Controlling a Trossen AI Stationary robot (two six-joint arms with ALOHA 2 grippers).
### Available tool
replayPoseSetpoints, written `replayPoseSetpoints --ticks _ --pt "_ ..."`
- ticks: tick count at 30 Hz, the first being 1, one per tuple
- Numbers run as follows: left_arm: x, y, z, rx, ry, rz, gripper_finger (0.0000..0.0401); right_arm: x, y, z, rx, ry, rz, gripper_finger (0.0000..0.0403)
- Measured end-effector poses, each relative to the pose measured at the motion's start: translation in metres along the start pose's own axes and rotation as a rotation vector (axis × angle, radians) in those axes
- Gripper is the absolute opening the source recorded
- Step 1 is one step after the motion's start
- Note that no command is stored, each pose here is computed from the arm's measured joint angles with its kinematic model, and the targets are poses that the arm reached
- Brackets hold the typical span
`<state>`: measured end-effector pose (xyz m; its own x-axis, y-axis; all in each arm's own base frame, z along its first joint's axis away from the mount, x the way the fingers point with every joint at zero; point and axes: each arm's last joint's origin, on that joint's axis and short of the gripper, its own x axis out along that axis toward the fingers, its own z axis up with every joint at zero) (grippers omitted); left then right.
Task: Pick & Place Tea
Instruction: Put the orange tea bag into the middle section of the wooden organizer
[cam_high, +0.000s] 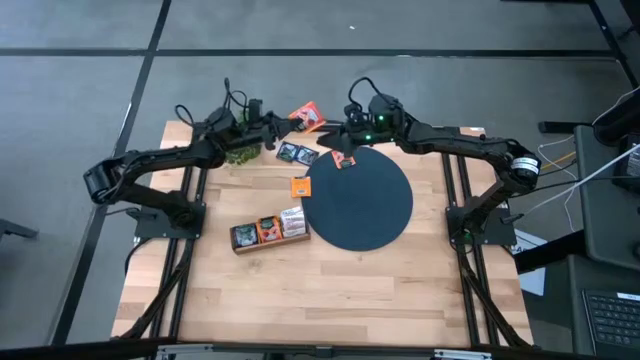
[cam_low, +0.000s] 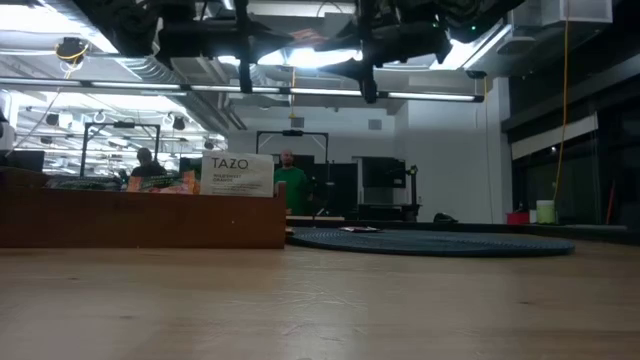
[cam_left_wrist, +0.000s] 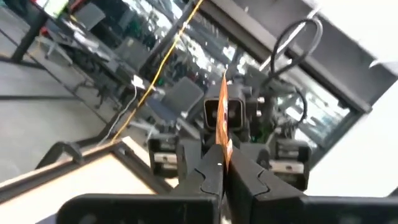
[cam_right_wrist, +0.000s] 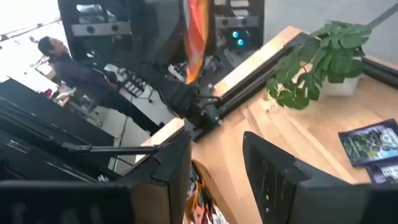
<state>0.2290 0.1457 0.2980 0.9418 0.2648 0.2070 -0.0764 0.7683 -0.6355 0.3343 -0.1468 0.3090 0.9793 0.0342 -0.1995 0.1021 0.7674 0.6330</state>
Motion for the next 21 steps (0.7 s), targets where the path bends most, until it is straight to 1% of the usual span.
replayPoseSetpoints --ticks 5,10,14,17,19,21 --pt "-0.01 -0.007 0.0 0.009 0.099 0.017 0.0002 0.0 -0.001 -0.003 0.012 0.029 -0.017 0.0146" --pt "-0.019 -0.012 -0.001 0.001 0.194 0.027 0.0002 0.0 -0.002 -0.003 0.009 0.029 -0.017 0.0146" --pt "-0.024 -0.015 -0.004 -0.023 0.262 0.027 0.0002 0.0 -0.002 -0.003 0.013 0.034 -0.021 0.0146" --pt "-0.023 -0.019 -0.002 -0.046 0.342 0.025 0.0002 0.0 -0.003 -0.005 0.02 0.047 -0.029 0.0146" --pt "-0.022 -0.024 0.001 -0.032 0.411 0.034 0.0002 0.0 -0.004 -0.006 0.027 0.058 -0.037 0.0146" --pt "-0.02 -0.031 0.006 0.008 0.475 0.058 0.0002 -0.001 -0.004 -0.007 0.033 0.068 -0.044 0.0146"
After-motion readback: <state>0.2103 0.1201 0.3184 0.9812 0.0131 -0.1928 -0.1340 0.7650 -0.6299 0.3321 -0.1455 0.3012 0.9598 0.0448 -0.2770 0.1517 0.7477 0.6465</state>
